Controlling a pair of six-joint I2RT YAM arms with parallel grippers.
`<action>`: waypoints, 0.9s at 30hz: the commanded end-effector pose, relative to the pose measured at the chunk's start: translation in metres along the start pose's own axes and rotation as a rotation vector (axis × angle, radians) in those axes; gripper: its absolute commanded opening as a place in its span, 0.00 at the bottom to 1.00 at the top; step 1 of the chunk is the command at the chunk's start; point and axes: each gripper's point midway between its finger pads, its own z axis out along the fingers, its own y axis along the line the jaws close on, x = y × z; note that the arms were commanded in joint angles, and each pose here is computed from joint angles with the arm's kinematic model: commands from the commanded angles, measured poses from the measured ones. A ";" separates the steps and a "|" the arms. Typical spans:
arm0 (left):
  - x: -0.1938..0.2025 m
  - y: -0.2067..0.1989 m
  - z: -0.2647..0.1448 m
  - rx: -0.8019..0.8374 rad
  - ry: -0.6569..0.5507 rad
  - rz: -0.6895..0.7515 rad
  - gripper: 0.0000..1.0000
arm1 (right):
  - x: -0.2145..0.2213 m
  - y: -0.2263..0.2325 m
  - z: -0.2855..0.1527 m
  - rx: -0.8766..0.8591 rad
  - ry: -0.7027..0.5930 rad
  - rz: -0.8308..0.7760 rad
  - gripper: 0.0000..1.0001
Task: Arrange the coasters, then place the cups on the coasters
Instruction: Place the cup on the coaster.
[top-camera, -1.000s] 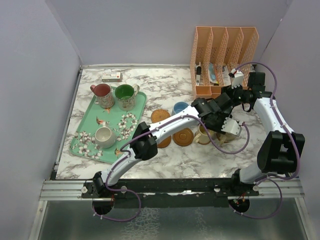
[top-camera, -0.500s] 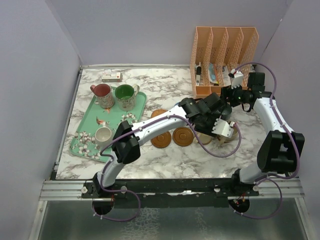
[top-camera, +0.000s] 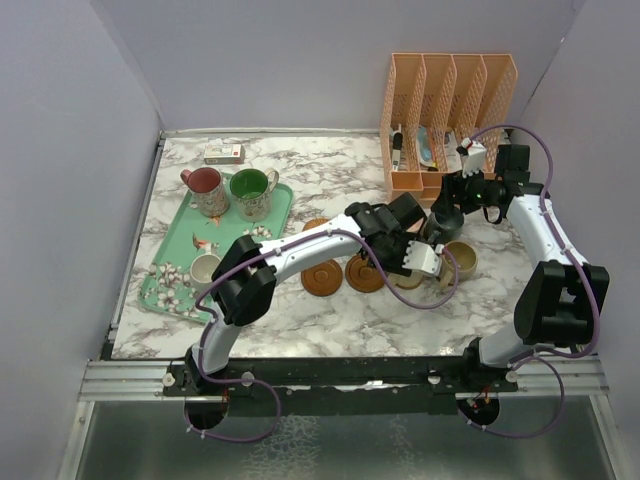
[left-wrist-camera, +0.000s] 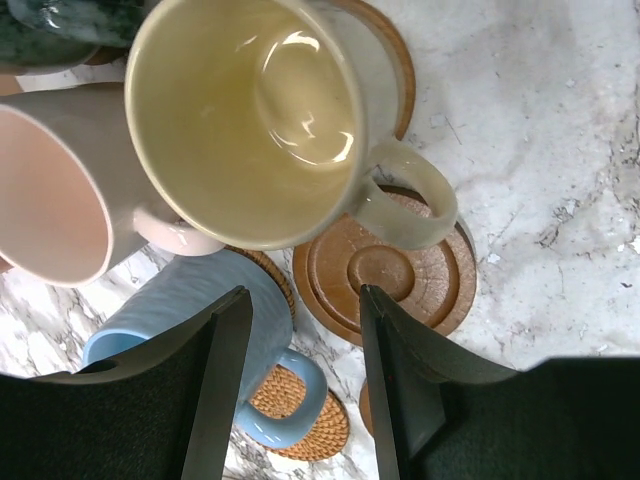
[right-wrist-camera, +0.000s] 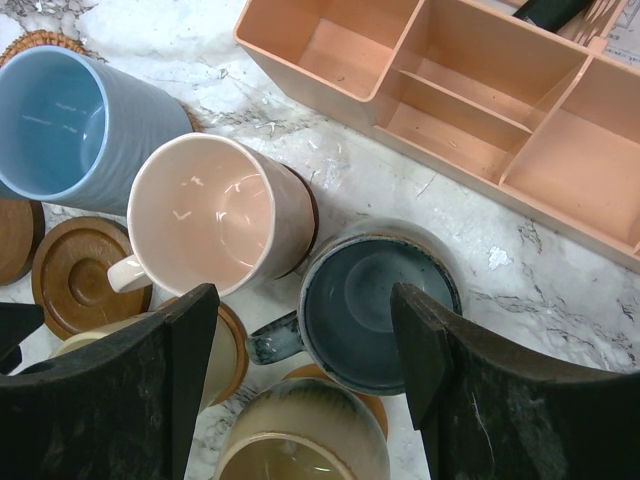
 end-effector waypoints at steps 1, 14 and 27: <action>-0.003 0.006 0.006 -0.024 -0.021 -0.039 0.51 | -0.002 0.001 -0.001 -0.017 -0.012 -0.010 0.70; 0.005 -0.008 0.021 0.007 -0.019 -0.117 0.54 | -0.002 0.002 -0.002 -0.019 -0.013 -0.010 0.70; 0.005 -0.017 0.031 0.043 -0.031 -0.158 0.55 | -0.002 0.002 -0.002 -0.020 -0.013 -0.011 0.70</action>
